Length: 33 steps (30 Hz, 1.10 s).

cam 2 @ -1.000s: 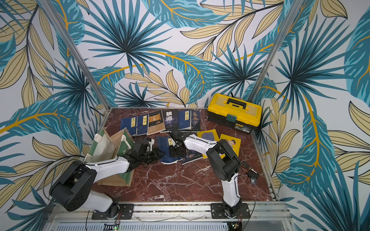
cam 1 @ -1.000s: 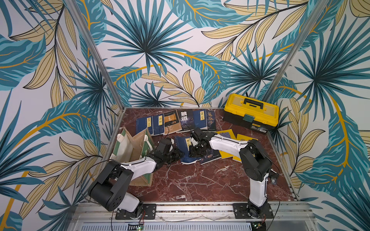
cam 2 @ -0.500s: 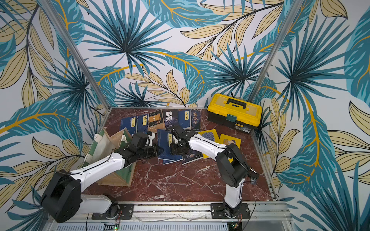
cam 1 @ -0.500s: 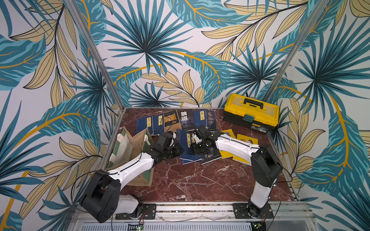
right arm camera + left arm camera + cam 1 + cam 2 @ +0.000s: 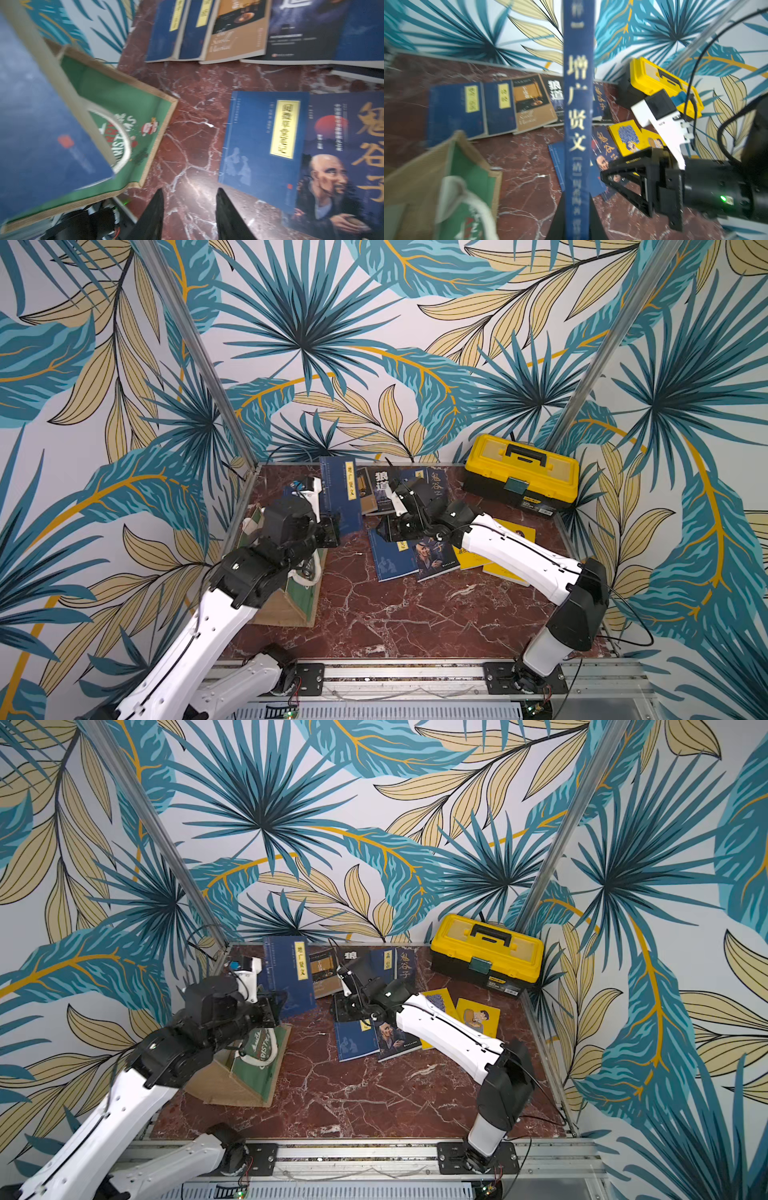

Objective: Put the books into the canvas bag
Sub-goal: Move the canvas bag to the center of the board.

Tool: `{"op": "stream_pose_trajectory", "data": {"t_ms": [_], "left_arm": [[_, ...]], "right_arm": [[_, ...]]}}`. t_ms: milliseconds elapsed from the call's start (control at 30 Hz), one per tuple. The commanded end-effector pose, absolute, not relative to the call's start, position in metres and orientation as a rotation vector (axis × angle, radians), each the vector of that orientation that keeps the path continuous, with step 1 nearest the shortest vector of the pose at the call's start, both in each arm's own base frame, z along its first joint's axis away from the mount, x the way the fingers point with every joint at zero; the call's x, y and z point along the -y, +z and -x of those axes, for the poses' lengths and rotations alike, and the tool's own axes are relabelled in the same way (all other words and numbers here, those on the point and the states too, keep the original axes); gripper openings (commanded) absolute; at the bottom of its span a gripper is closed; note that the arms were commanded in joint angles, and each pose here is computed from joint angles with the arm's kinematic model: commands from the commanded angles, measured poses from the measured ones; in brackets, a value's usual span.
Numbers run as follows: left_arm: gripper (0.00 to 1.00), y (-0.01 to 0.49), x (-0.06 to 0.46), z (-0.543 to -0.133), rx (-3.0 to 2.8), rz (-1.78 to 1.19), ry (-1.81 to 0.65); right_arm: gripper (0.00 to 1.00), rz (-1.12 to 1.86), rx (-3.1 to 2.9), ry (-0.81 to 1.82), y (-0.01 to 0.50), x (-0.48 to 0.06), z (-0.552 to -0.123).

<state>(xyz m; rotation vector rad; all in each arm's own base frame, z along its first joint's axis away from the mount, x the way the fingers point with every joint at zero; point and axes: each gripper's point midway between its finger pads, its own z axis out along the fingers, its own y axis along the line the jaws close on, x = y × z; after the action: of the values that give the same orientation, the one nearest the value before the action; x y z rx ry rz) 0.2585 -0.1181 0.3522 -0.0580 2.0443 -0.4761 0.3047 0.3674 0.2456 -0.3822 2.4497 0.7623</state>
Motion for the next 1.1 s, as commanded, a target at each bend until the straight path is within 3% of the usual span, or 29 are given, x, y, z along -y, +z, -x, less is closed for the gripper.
{"op": "stream_pose_trajectory", "data": {"t_ms": [0, 333, 700, 800, 1067], "left_arm": [[0.00, 0.394, 0.058, -0.228, -1.898, 0.131, -0.260], [0.00, 0.419, -0.018, -0.163, -1.748, 0.274, -0.096], [0.00, 0.401, -0.001, -0.174, -1.854, 0.111, -0.033], [0.00, 0.386, 0.004, -0.176, -1.899, 0.091, -0.033], [0.00, 0.340, 0.034, -0.183, -2.113, -0.026, -0.091]], "right_arm": [[0.41, 0.447, -2.403, 0.843, 0.261, -0.411, -0.285], [0.68, 0.594, -2.299, 0.909, 0.300, -0.508, -0.243], [0.70, 0.617, -2.384, 0.824, 0.248, -0.545, -0.258], [0.64, 0.636, -2.399, 0.812, 0.238, -0.548, -0.258], [0.29, 0.591, -2.380, 0.713, 0.241, -0.515, -0.268]]}}
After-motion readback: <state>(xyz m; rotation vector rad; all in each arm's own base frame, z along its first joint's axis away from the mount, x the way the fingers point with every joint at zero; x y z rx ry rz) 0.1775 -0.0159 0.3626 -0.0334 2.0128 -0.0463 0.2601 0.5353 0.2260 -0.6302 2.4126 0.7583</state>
